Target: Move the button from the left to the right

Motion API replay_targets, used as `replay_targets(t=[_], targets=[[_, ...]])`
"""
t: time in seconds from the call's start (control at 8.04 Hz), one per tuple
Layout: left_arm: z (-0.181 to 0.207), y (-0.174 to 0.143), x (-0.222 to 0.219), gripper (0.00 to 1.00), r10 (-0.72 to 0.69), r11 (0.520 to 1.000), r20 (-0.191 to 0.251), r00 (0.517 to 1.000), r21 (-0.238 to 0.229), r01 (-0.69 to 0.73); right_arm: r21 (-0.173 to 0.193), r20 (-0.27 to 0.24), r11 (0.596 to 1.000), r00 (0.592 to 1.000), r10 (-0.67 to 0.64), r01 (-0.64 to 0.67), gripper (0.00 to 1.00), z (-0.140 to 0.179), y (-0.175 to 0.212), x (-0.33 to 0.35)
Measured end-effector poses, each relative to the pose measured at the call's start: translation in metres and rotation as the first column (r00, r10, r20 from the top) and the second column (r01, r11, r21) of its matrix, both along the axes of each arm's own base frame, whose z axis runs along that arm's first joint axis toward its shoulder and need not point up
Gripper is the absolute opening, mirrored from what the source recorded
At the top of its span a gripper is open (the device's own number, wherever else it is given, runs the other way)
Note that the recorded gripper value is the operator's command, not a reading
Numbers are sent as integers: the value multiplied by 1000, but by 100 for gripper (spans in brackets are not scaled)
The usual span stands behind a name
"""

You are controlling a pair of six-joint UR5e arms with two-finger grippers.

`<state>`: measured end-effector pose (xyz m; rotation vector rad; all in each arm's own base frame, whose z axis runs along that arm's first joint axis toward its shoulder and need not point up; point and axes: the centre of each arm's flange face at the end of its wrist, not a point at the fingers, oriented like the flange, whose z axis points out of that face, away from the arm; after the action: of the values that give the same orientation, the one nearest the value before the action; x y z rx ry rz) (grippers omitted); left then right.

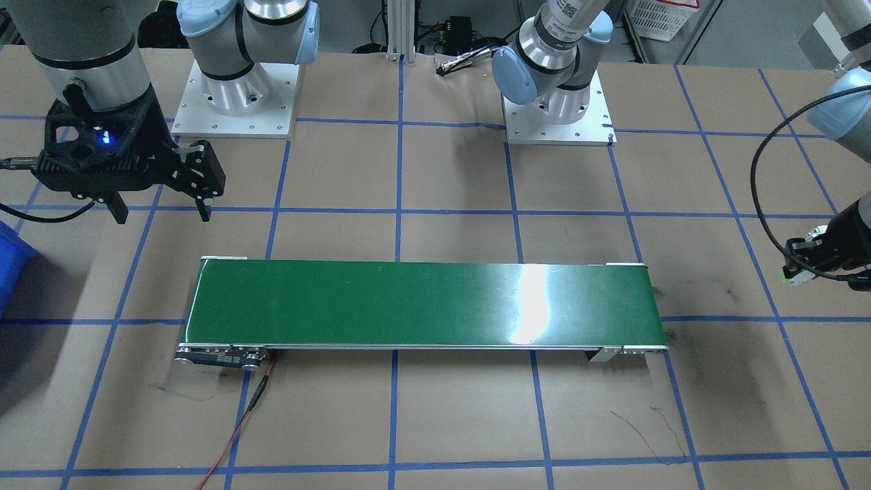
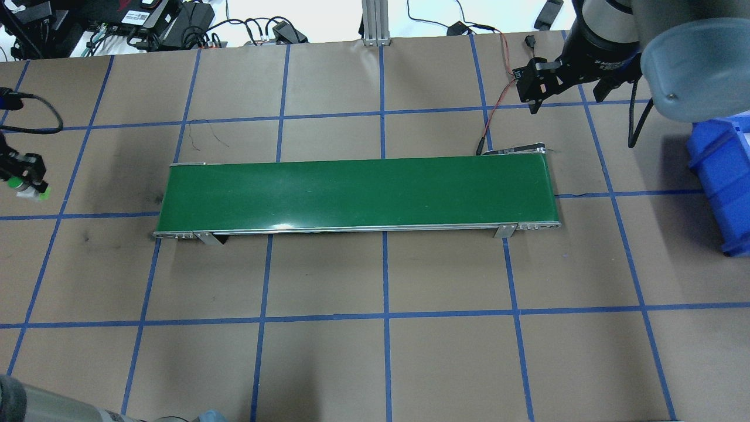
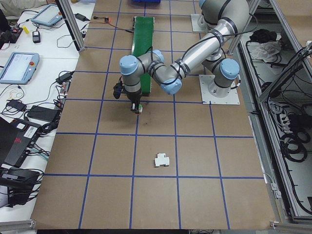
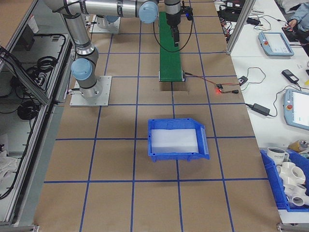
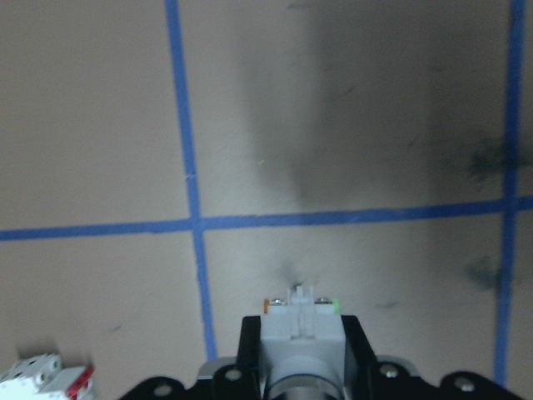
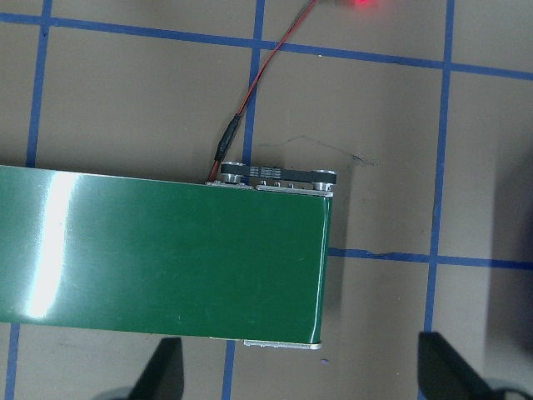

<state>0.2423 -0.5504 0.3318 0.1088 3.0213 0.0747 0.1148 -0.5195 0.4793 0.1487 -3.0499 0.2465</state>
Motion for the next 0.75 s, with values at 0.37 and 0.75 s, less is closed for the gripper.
replay_targets(t=[0.37,0.75], targets=[[17,-31,-115,0,-32,997,-59,998,-76,27,0,0,1000,1000,0,0,100,0,0,0],[6,-42,-184,0,-47,997,-94,994,-63,41,1,0,1000,1000,-4,4,100,0,0,-2]])
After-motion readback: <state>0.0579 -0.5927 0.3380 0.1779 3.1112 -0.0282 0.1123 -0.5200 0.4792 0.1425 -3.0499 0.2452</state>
